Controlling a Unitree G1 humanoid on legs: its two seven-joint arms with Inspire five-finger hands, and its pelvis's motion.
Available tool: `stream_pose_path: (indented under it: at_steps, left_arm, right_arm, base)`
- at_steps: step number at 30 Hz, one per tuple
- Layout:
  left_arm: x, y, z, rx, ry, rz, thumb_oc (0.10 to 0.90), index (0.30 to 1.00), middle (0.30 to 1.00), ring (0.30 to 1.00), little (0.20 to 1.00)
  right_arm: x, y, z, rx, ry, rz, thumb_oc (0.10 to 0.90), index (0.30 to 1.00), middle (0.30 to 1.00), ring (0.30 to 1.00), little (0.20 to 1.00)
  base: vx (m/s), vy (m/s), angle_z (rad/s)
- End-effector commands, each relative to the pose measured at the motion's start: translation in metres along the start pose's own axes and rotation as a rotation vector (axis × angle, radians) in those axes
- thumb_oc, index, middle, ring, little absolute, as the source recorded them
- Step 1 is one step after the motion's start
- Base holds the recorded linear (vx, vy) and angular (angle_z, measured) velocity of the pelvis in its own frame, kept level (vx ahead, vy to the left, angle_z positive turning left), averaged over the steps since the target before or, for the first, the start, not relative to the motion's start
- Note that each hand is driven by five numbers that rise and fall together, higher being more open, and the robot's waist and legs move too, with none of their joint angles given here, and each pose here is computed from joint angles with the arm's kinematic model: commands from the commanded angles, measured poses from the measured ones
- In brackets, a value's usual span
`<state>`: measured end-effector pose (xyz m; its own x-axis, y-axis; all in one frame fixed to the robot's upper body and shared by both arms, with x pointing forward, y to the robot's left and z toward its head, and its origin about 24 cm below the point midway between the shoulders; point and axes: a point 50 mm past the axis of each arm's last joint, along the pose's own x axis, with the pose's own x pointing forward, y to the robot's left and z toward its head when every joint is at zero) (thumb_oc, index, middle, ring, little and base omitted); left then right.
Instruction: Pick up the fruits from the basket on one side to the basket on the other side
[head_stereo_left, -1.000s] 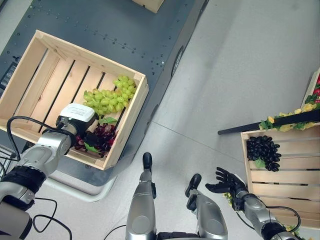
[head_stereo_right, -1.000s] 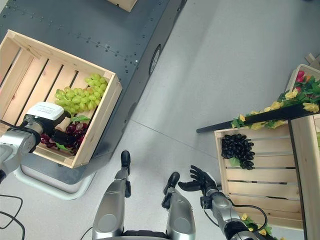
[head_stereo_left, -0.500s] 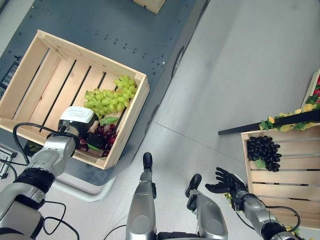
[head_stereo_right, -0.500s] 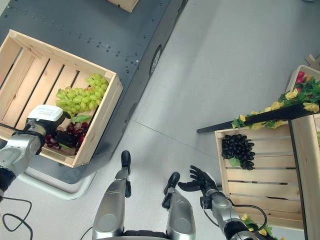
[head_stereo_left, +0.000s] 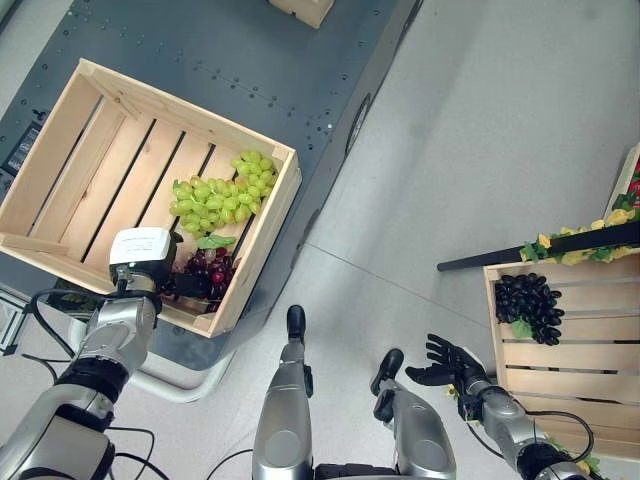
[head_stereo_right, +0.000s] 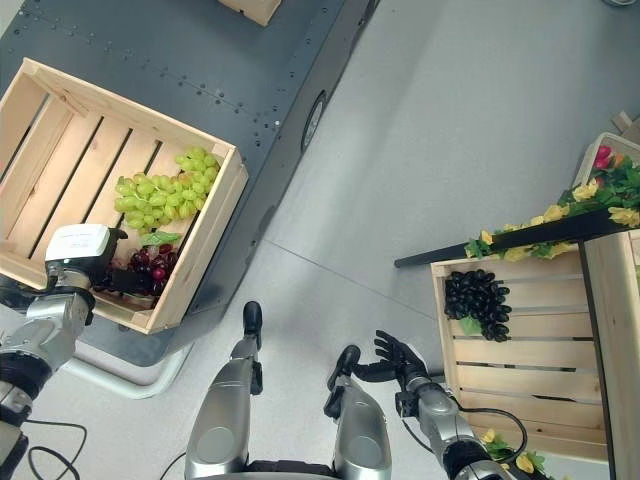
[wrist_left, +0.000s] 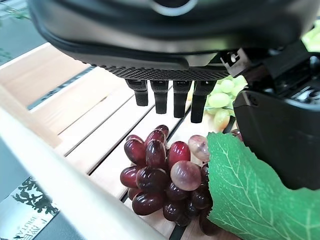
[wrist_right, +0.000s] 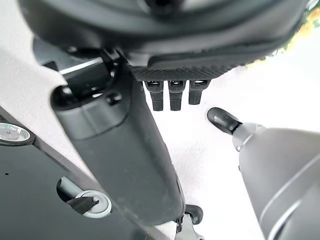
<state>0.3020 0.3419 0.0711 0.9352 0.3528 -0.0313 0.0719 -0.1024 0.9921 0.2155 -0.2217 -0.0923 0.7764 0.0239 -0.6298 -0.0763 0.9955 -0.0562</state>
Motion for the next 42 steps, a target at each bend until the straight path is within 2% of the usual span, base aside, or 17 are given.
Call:
stream_pose_path:
  at_steps: [1,9,15,20,27,35,36,37,38,39,42]
  left_arm:
    - [-0.014,-0.041,0.004,-0.032,0.078,-0.080,0.800,0.900,0.900,0.900,0.900]
    - [-0.023,-0.065,0.027,-0.107,0.053,-0.127,0.800,0.900,0.900,0.900,0.900]
    - [-0.024,-0.069,0.044,-0.135,-0.023,-0.160,0.800,0.900,0.900,0.900,0.900]
    - [-0.022,-0.067,0.058,-0.152,-0.136,-0.243,0.800,0.900,0.900,0.900,0.900]
    - [-0.018,-0.050,0.067,-0.162,-0.276,-0.261,0.800,0.900,0.900,0.900,0.900]
    - [-0.013,-0.034,0.067,-0.131,-0.339,-0.265,0.800,0.900,0.900,0.900,0.900]
    - [-0.012,-0.031,0.066,-0.125,-0.340,-0.260,0.679,0.719,0.719,0.719,0.719]
    - [-0.012,-0.030,0.065,-0.116,-0.338,-0.256,0.599,0.599,0.599,0.599,0.599]
    - [-0.012,-0.030,0.065,-0.112,-0.335,-0.252,0.461,0.392,0.392,0.392,0.392]
    - [-0.012,-0.030,0.065,-0.113,-0.334,-0.250,0.400,0.300,0.300,0.300,0.300]
    - [-0.011,-0.029,0.065,-0.105,-0.331,-0.236,0.400,0.300,0.300,0.300,0.300]
  right_arm:
    - [-0.002,-0.011,0.008,-0.032,-0.026,-0.035,0.800,0.900,0.900,0.900,0.900]
    - [0.001,-0.007,0.013,-0.044,-0.027,-0.029,0.800,0.900,0.900,0.900,0.900]
    - [0.002,-0.007,0.015,-0.062,-0.025,-0.031,0.800,0.900,0.900,0.900,0.900]
    - [0.002,-0.010,0.017,-0.079,-0.025,-0.035,0.800,0.900,0.900,0.900,0.900]
    - [0.000,-0.017,0.020,-0.091,-0.027,-0.048,0.800,0.900,0.900,0.900,0.900]
    - [-0.002,-0.022,0.019,-0.095,-0.030,-0.053,0.800,0.900,0.900,0.900,0.900]
    - [-0.002,-0.022,0.018,-0.093,-0.031,-0.054,0.800,0.900,0.900,0.900,0.900]
    - [-0.002,-0.022,0.018,-0.091,-0.031,-0.055,0.800,0.900,0.900,0.900,0.900]
    - [-0.002,-0.022,0.017,-0.086,-0.030,-0.056,0.800,0.900,0.900,0.900,0.900]
    - [-0.002,-0.021,0.016,-0.086,-0.029,-0.056,0.800,0.900,0.900,0.900,0.900]
    - [-0.002,-0.021,0.015,-0.079,-0.027,-0.055,0.800,0.900,0.900,0.900,0.900]
  base:
    - [0.00,0.000,0.00]
    - [0.00,0.000,0.00]
    - [0.00,0.013,-0.03]
    - [0.01,0.043,-0.04]
    - [0.01,0.032,-0.05]
    - [0.00,0.002,-0.01]
    - [0.00,0.000,0.00]
    - [0.00,0.000,0.00]
    - [0.00,0.000,0.00]
    - [0.00,0.000,0.00]
    - [0.00,0.000,0.00]
